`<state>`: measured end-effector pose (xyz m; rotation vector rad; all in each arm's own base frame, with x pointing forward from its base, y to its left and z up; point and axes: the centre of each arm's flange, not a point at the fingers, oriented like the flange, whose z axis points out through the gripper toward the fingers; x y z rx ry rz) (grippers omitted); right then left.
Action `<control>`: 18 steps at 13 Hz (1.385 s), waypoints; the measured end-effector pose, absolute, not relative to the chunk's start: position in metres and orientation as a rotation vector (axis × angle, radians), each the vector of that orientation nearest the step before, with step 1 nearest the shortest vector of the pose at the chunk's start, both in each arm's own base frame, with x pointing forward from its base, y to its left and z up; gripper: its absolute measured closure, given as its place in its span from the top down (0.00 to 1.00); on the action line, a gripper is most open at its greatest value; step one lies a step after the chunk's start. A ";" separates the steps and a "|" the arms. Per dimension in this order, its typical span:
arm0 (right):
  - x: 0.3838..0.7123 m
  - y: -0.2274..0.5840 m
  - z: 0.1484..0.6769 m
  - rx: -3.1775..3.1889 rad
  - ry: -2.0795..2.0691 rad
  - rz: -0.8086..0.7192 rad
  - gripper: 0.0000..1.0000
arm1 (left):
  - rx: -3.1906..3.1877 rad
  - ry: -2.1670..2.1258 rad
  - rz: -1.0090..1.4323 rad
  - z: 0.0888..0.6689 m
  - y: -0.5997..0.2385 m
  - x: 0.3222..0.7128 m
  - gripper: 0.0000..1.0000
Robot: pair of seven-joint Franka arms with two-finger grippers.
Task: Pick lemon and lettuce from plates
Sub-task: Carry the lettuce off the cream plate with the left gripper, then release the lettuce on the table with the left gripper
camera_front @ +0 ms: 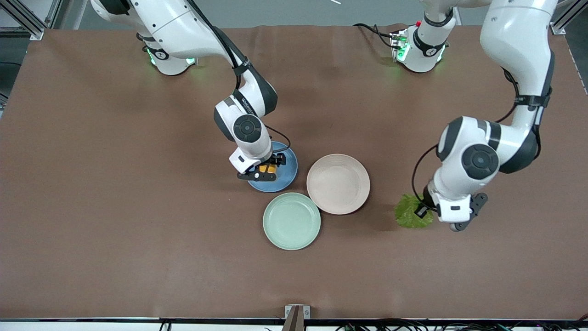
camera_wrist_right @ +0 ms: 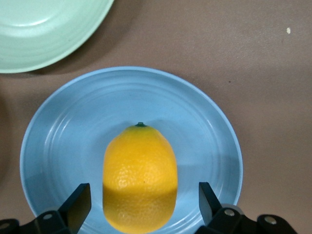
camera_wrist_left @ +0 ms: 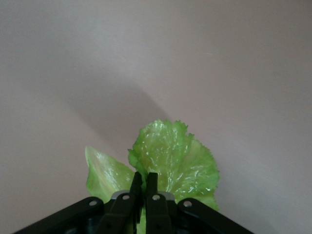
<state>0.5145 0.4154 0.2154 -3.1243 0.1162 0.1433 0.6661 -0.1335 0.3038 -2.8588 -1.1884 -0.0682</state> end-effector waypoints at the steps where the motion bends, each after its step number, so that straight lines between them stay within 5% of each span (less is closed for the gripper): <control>1: 0.515 0.415 0.214 -3.124 0.118 0.142 0.95 | -2.845 -1.201 -0.036 0.287 -0.117 0.668 0.06; 5: 0.515 0.415 0.210 -3.123 0.120 0.139 0.78 | -2.818 -1.237 0.044 0.220 -0.091 0.670 0.08; 8: 0.517 0.415 0.207 -3.116 0.121 0.124 0.68 | -2.805 -1.112 -0.039 0.213 -0.091 0.671 0.38; 9: 0.517 0.416 0.208 -3.114 0.121 0.120 0.61 | -2.812 -1.092 -0.076 0.223 -0.094 0.675 0.51; 13: 0.522 0.418 0.215 -3.105 0.123 0.102 0.61 | -2.867 -1.083 -0.313 0.330 -0.101 0.690 0.95; 15: 0.529 0.418 0.240 -3.116 0.128 0.128 0.61 | -2.911 -0.921 -0.398 0.392 -0.105 0.686 1.00; 18: 0.550 0.367 0.360 -3.141 0.140 0.212 0.61 | -2.925 -0.635 -0.376 0.454 -0.099 0.670 1.00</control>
